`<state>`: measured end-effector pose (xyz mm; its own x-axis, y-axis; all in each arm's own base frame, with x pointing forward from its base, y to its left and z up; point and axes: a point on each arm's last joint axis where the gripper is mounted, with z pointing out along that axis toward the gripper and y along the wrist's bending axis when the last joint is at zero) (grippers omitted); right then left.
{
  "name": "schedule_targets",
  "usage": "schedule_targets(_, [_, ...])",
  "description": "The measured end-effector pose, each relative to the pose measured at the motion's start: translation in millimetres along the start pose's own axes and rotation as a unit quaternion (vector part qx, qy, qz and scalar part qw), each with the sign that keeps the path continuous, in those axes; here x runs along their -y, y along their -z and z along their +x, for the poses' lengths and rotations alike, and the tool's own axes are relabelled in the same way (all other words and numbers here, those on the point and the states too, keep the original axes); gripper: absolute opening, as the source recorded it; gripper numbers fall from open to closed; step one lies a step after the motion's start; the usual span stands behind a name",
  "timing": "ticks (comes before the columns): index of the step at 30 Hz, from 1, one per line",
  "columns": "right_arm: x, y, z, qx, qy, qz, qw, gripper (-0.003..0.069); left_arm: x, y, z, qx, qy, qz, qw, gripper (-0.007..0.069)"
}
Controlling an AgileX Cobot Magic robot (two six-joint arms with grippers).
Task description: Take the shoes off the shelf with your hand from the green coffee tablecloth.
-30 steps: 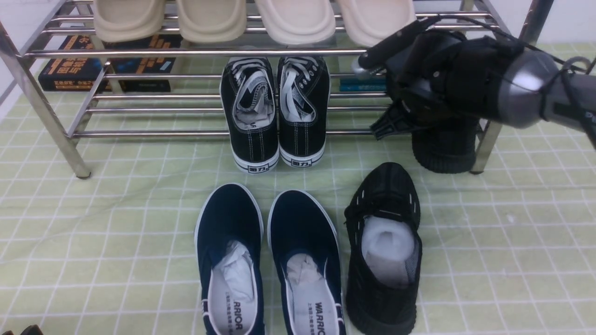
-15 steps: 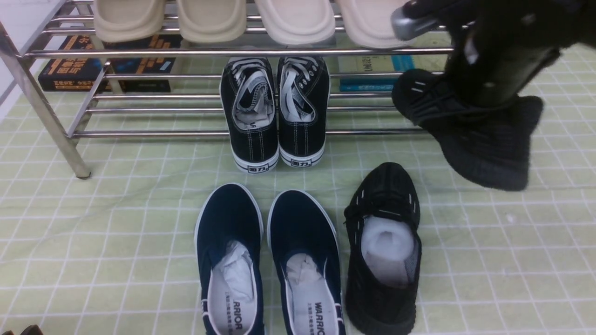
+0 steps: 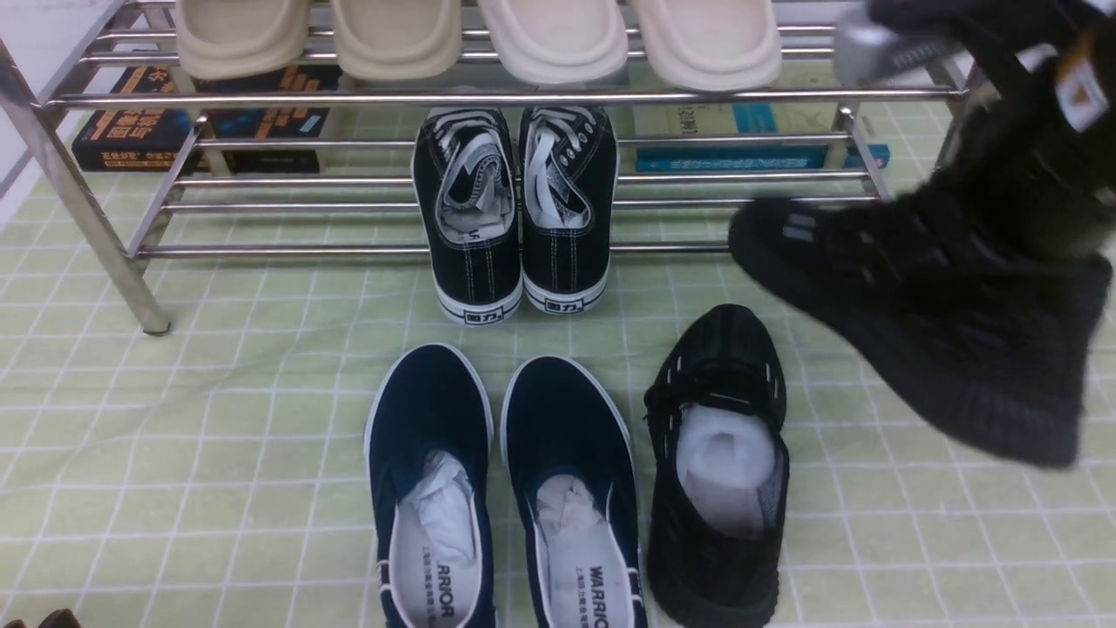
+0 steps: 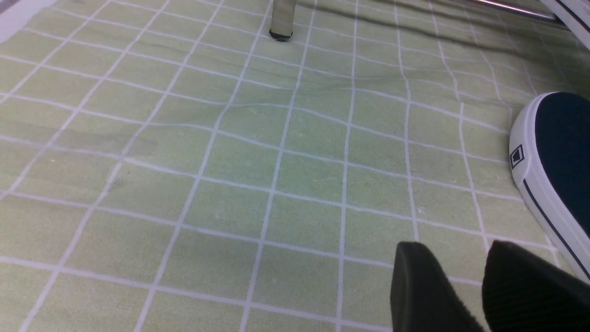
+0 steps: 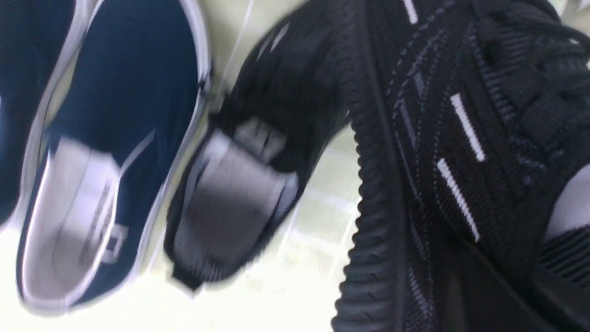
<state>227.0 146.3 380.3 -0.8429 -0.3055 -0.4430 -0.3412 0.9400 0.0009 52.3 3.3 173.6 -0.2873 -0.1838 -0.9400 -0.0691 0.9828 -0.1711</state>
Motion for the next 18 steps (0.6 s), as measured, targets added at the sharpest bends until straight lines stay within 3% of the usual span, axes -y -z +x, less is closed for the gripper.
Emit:
schedule_targets(10, [9,-25,47,-0.059,-0.007,0.021,0.998,0.001,0,0,0,0.0,0.0,0.0,1.0,0.0239])
schedule_targets(18, [11,-60,42,-0.041,-0.008,0.054,0.998,0.0013,0,0,0,0.0,0.0,0.0,1.0,0.0239])
